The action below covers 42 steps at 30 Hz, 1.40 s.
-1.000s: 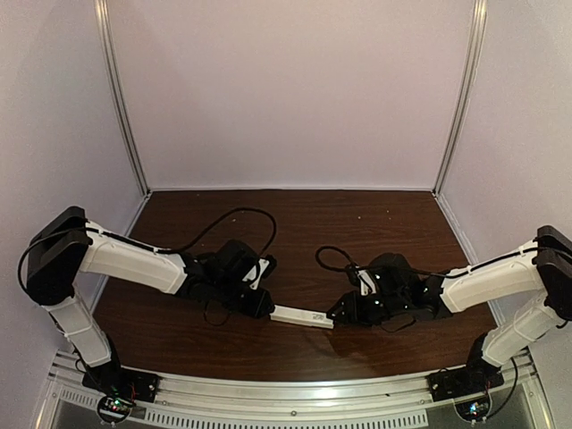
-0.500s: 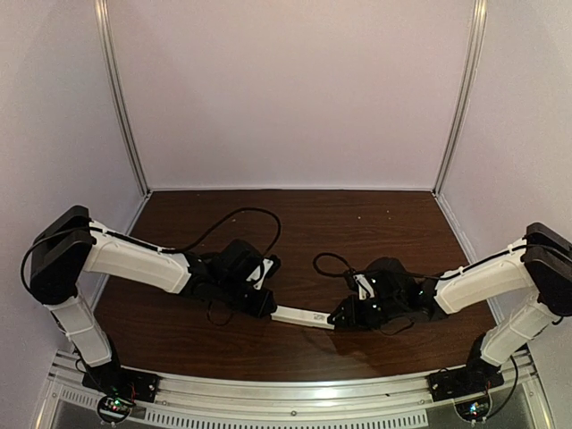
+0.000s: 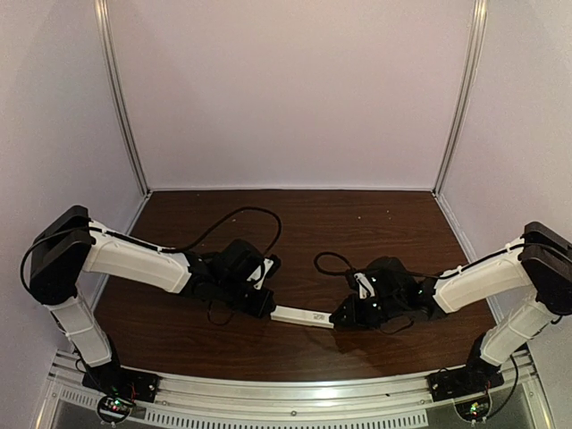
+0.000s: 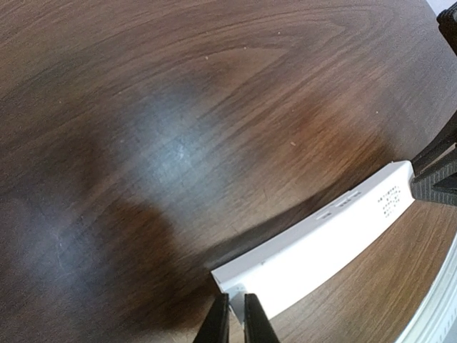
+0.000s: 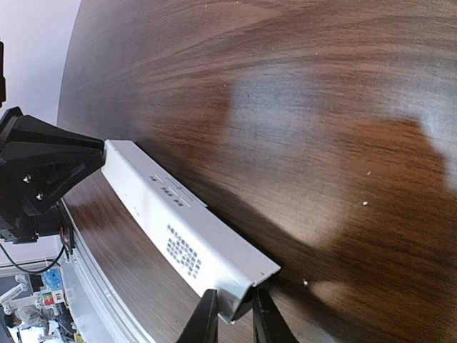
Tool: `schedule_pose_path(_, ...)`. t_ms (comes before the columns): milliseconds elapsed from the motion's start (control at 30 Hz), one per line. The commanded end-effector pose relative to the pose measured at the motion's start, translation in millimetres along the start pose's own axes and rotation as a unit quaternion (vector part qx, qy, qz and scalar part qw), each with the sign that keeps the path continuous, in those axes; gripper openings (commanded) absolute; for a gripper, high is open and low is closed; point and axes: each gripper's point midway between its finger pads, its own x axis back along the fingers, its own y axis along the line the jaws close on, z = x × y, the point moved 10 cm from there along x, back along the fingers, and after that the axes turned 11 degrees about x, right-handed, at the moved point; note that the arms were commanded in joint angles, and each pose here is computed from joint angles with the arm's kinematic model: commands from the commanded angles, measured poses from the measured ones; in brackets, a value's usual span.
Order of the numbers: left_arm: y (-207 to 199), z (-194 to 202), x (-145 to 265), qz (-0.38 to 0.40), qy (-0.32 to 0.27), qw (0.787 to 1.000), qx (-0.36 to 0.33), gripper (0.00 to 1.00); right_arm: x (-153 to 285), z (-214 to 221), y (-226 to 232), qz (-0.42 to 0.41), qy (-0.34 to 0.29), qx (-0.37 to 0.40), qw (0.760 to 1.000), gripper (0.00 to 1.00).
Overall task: Load the batteries into the remote control
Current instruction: Press the battery cover onto the remote control without the battery cover.
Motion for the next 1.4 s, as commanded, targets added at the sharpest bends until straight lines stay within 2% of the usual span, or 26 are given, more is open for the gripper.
schedule_pose_path(0, 1, 12, -11, -0.014, 0.029, 0.999, -0.015, 0.1, -8, 9, -14, 0.029, 0.015, -0.004, 0.999, 0.18)
schedule_pose_path(867, -24, 34, -32, 0.083, 0.088, 0.992, -0.03, 0.06, -16, 3, -9, -0.017, 0.014, -0.005, 1.0, 0.16)
schedule_pose_path(1367, -25, 22, -19, 0.081, 0.068, 0.994, -0.032, 0.06, -3, -4, -19, -0.003, 0.005, -0.007, 1.0, 0.2)
